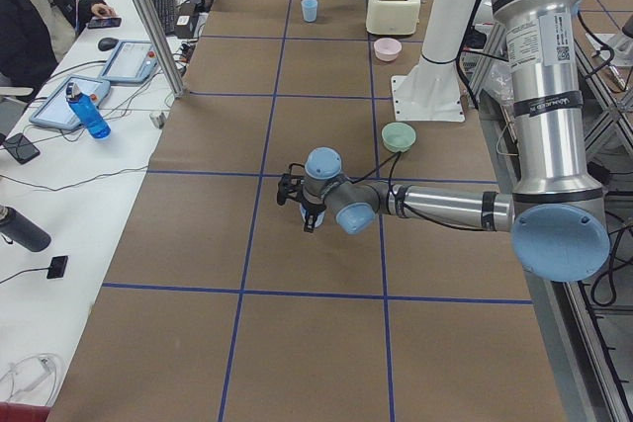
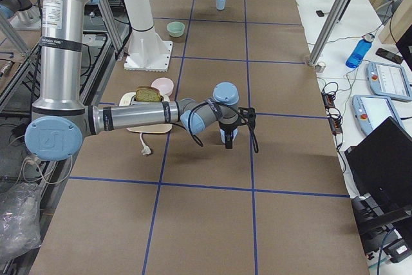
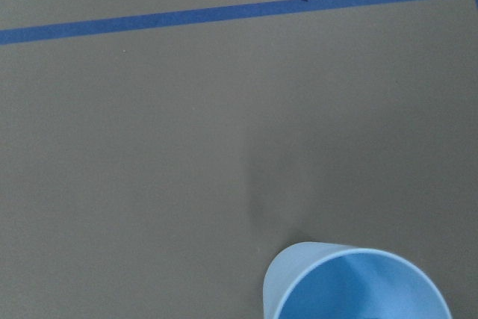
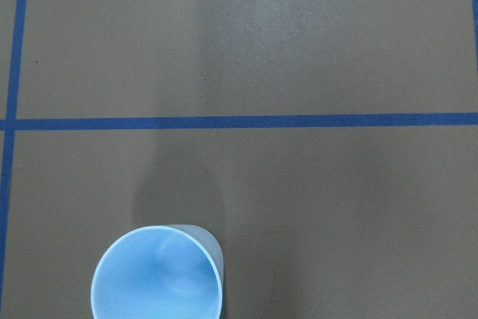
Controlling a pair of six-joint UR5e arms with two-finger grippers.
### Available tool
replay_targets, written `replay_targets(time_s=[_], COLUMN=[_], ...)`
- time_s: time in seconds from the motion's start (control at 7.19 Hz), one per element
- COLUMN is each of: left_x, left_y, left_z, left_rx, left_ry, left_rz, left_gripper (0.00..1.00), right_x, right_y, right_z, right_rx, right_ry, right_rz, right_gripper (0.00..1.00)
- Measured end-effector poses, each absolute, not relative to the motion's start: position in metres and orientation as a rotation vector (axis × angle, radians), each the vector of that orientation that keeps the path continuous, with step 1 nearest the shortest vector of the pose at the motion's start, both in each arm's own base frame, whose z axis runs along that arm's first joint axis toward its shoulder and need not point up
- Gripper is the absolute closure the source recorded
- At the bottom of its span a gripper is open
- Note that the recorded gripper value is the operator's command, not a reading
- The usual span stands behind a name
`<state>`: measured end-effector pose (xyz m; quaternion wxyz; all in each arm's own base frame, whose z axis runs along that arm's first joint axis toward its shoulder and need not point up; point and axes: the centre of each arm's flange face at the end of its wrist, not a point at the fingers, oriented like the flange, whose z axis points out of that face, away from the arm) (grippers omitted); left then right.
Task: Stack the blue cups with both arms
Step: 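Close the left gripper on its light-blue cup while the right grasps the other, then carry the left cup toward table center while the right gripper lifts its cup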
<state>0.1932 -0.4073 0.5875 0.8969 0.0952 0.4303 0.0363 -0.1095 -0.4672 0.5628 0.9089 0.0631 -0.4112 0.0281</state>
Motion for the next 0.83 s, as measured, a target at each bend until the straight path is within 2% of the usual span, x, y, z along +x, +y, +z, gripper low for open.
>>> replay_targets(time_s=[0.14,0.56,0.83], left_x=[0.196,0.206,0.22], left_y=[-0.407,-0.413,-0.428], left_z=[0.588,0.575,0.521], left_rx=[0.194,0.197,0.17], left_ry=[0.891,0.905,0.933], left_rz=[0.078,0.088,0.104], left_gripper=[1.0,1.0,1.0], right_x=[-0.11,-0.113,-0.124], right_y=[-0.469,-0.475,-0.496], right_z=[0.561,0.561,0.569], right_rx=[0.132,0.129,0.115], right_ry=[-0.85,-0.847,-0.841], right_rz=[0.057,0.064,0.08], right_gripper=[0.0,0.0,0.0])
